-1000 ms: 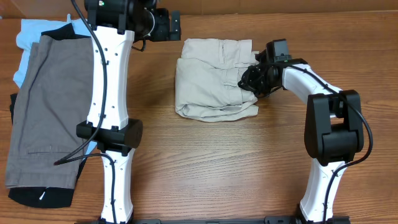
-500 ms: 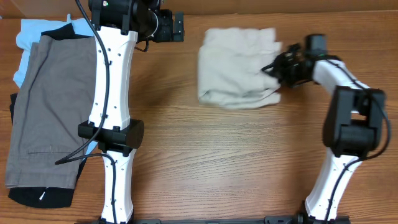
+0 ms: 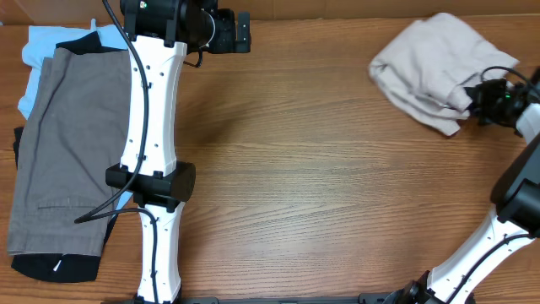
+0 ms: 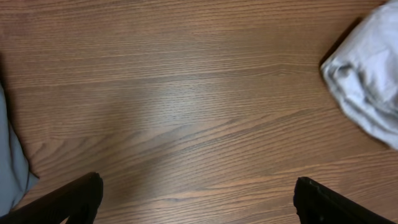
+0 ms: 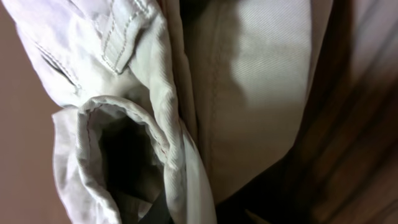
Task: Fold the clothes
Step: 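Grasp the folded beige shorts with the right gripper and drag them to the back-right corner, then release the shorts and lift the right gripper away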
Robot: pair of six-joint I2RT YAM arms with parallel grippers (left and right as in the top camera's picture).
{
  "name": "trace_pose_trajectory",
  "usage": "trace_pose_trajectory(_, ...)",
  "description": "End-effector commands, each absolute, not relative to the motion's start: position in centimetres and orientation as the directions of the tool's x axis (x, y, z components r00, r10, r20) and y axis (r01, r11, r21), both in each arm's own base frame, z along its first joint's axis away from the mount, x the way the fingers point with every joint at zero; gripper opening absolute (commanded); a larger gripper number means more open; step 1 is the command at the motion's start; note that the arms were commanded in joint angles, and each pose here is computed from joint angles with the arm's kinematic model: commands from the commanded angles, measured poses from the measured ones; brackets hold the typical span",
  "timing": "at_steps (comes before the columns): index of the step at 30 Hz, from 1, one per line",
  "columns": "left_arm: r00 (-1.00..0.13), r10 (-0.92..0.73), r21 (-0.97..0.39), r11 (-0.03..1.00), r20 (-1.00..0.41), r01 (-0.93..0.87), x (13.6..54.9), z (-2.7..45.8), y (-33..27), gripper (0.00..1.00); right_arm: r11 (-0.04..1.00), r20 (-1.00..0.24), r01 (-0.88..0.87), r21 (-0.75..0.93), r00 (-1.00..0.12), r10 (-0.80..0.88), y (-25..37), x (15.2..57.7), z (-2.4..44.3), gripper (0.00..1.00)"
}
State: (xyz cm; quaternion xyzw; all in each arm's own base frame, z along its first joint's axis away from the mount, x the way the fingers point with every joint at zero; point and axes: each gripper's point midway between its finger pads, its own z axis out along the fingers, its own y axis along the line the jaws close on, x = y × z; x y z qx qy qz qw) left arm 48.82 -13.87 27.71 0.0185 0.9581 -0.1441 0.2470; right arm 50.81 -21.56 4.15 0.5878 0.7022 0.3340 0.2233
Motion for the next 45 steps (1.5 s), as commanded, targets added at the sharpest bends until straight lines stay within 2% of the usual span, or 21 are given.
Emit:
trace_pose_trajectory(1,-0.878,-0.011,-0.247,0.961,-0.479,0.122,49.1,27.2,-13.9,1.0,-0.06,0.146,0.644,0.763,-0.082,0.986,-21.4,53.4,6.5,0.04)
trace_pose_trajectory(9,-0.867,-0.014,-0.249,0.96,-0.499,0.128,49.6,27.5,-14.0,1.0,-0.26,0.246,0.582,0.771,0.105,0.964,-16.6,58.3,8.1,0.04)
trace_pose_trajectory(13,-0.861,-0.015,-0.25,0.959,-0.508,0.131,49.8,27.6,-14.1,1.0,-0.269,0.219,0.548,0.792,0.155,0.963,-13.9,60.1,8.7,0.04)
trace_pose_trajectory(17,-0.861,-0.015,-0.25,0.959,-0.508,0.131,49.8,27.6,-14.1,1.0,-0.245,0.143,0.536,0.808,0.225,0.964,-13.9,60.5,8.7,0.04)
trace_pose_trajectory(20,-0.862,-0.015,-0.25,0.959,-0.507,0.131,49.9,27.4,-14.1,1.0,-0.235,0.13,0.535,0.811,0.227,0.965,-14.0,60.6,8.8,0.04)
trace_pose_trajectory(22,-0.863,-0.015,-0.25,0.96,-0.505,0.13,50.0,27.3,-14.1,1.0,-0.214,0.122,0.536,0.817,0.202,0.972,-14.3,60.5,8.9,0.22)
trace_pose_trajectory(24,-0.865,-0.014,-0.25,0.96,-0.502,0.129,50.1,27.1,-14.1,1.0,-0.156,0.102,0.53,0.833,0.131,0.986,-14.2,60.7,9.4,0.5)
trace_pose_trajectory(25,-0.866,-0.014,-0.25,0.96,-0.5,0.128,50.1,27.0,-14.1,1.0,-0.135,0.1,0.528,0.838,0.095,0.99,-14.1,60.7,9.6,0.59)
trace_pose_trajectory(27,-0.866,-0.013,-0.249,0.96,-0.499,0.129,50.1,26.9,-14.1,1.0,-0.11,0.122,0.527,0.843,0.011,0.992,-13.7,60.4,10.0,0.63)
trace_pose_trajectory(31,-0.866,-0.013,-0.249,0.96,-0.499,0.129,50.1,26.9,-14.1,1.0,-0.056,0.144,0.548,0.835,-0.118,0.983,-13.4,58.9,10.4,0.65)
trace_pose_trajectory(33,-0.867,-0.014,-0.249,0.96,-0.498,0.128,50.1,26.9,-14.1,1.0,0.048,0.071,0.53,0.846,-0.202,0.977,-13.6,58.2,11.1,0.72)
trace_pose_trajectory(35,-0.867,-0.014,-0.249,0.96,-0.499,0.128,50.1,26.9,-14.1,1.0,0.193,-0.037,0.463,0.865,-0.325,0.945,-13.4,57.7,12.5,0.89)
trace_pose_trajectory(37,-0.867,-0.013,-0.25,0.96,-0.499,0.129,50.1,26.9,-14.2,1.0,0.27,-0.093,0.437,0.858,-0.385,0.918,-13.5,56.7,13.3,0.98)
trace_pose_trajectory(41,-0.867,-0.014,-0.249,0.96,-0.498,0.128,50.1,26.9,-14.1,1.0,0.422,-0.213,0.425,0.801,-0.456,0.864,-14.8,53.9,14.5,1.0)
trace_pose_trajectory(43,-0.867,-0.013,-0.25,0.96,-0.499,0.129,50.1,26.9,-14.2,1.0,0.565,-0.357,0.337,0.753,-0.512,0.781,-15.1,53.2,16.2,1.0)
trace_pose_trajectory(44,-0.867,-0.013,-0.25,0.96,-0.499,0.129,50.1,26.9,-14.2,1.0,0.681,-0.482,0.235,0.693,-0.551,0.681,-14.8,53.1,17.5,1.0)
trace_pose_trajectory(45,-0.867,-0.013,-0.25,0.96,-0.499,0.129,50.1,26.9,-14.2,1.0,0.732,-0.538,0.18,0.657,-0.568,0.623,-14.3,53.2,18.0,1.0)
